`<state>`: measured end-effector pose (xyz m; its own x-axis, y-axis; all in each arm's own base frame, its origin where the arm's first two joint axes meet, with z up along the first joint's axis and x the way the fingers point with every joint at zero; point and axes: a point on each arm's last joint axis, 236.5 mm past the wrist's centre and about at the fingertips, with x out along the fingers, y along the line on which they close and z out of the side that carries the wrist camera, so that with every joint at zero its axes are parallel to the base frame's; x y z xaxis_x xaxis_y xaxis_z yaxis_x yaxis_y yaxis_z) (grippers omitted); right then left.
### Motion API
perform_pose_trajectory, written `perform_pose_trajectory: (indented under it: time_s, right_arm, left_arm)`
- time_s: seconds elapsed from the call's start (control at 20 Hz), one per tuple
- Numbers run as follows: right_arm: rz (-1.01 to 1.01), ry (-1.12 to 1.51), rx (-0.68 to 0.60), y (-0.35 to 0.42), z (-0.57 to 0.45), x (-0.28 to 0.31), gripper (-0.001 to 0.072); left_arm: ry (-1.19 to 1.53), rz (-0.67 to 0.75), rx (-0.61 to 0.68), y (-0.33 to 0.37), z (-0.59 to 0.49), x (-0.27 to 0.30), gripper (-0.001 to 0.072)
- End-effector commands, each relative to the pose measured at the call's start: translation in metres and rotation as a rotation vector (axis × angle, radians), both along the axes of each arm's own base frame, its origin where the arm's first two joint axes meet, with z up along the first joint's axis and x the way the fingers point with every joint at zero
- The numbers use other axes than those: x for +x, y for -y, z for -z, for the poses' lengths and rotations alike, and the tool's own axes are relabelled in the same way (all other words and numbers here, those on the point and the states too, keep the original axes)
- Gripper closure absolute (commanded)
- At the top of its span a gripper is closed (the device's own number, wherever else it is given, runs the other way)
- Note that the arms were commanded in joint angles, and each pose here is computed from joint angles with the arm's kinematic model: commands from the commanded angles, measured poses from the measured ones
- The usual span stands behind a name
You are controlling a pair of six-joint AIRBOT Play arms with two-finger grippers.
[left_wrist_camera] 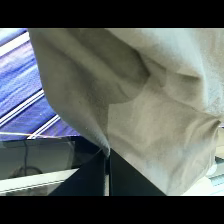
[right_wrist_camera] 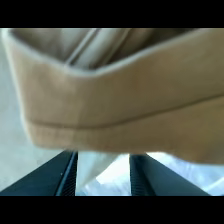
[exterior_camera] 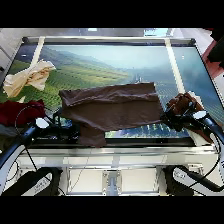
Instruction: Fold the shirts.
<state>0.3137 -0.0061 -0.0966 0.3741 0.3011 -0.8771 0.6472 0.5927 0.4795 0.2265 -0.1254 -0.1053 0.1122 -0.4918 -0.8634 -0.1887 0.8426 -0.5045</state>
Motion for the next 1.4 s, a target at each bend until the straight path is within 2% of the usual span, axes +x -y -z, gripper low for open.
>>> perform_pose_trajectory:
  time_s: [0.0, 0.2, 0.25, 0.3, 0.35, 0.6, 0.75, 0.9, 1.0, 1.15, 1.25, 1.35]
  right_arm:
    - [0.039, -0.006, -0.011, 0.006, 0.004, 0.002, 0.0326]
    - [0.034, -0.045, 0.003, 0.004, 0.014, -0.003, 0.0329]
    - [0.035, -0.043, 0.002, 0.004, 0.014, -0.002, 0.0363]
    - [0.037, -0.04, 0.002, 0.004, 0.014, -0.001, 0.0542]
    - [0.038, -0.036, 0.005, 0.004, 0.013, 0.0, 0.0673]
    - [-0.099, 0.09, -0.044, 0.001, -0.035, 0.014, 0.0684]
    - [-0.208, 0.16, -0.155, 0.008, -0.084, 0.009, 0.0684]
    - [-0.304, 0.207, -0.235, 0.006, -0.125, -0.01, 0.0684]
    - [-0.357, 0.21, -0.234, -0.003, -0.135, -0.025, 0.0684]
    - [-0.465, 0.162, -0.198, -0.029, -0.133, -0.044, 0.0684]
    - [-0.52, 0.207, -0.212, -0.047, -0.136, -0.037, 0.0684]
    - [-0.507, 0.29, -0.245, -0.056, -0.144, -0.017, 0.0685]
  left_arm:
    - [0.004, 0.0, 0.002, 0.0, 0.0, 0.001, 0.0694]
    - [0.003, 0.0, 0.001, 0.0, 0.0, 0.001, 0.0694]
    - [0.003, 0.0, 0.001, 0.0, 0.0, 0.001, 0.0694]
    - [0.003, 0.0, 0.001, 0.0, 0.0, 0.001, 0.0694]
    - [0.004, 0.0, 0.001, 0.0, 0.0, 0.001, 0.0694]
    - [0.024, 0.124, 0.03, -0.003, -0.023, 0.003, 0.0694]
    - [0.113, 0.212, 0.155, -0.027, -0.068, 0.019, 0.0695]
    - [0.157, 0.238, 0.317, -0.062, -0.113, 0.014, 0.0695]
    - [0.133, 0.25, 0.378, -0.077, -0.126, -0.005, 0.0695]
    - [0.079, 0.286, 0.377, -0.078, -0.127, -0.024, 0.0695]
    - [0.184, 0.288, 0.4, -0.079, -0.131, -0.001, 0.0696]
    - [0.372, 0.231, 0.459, -0.087, -0.152, 0.045, 0.0697]
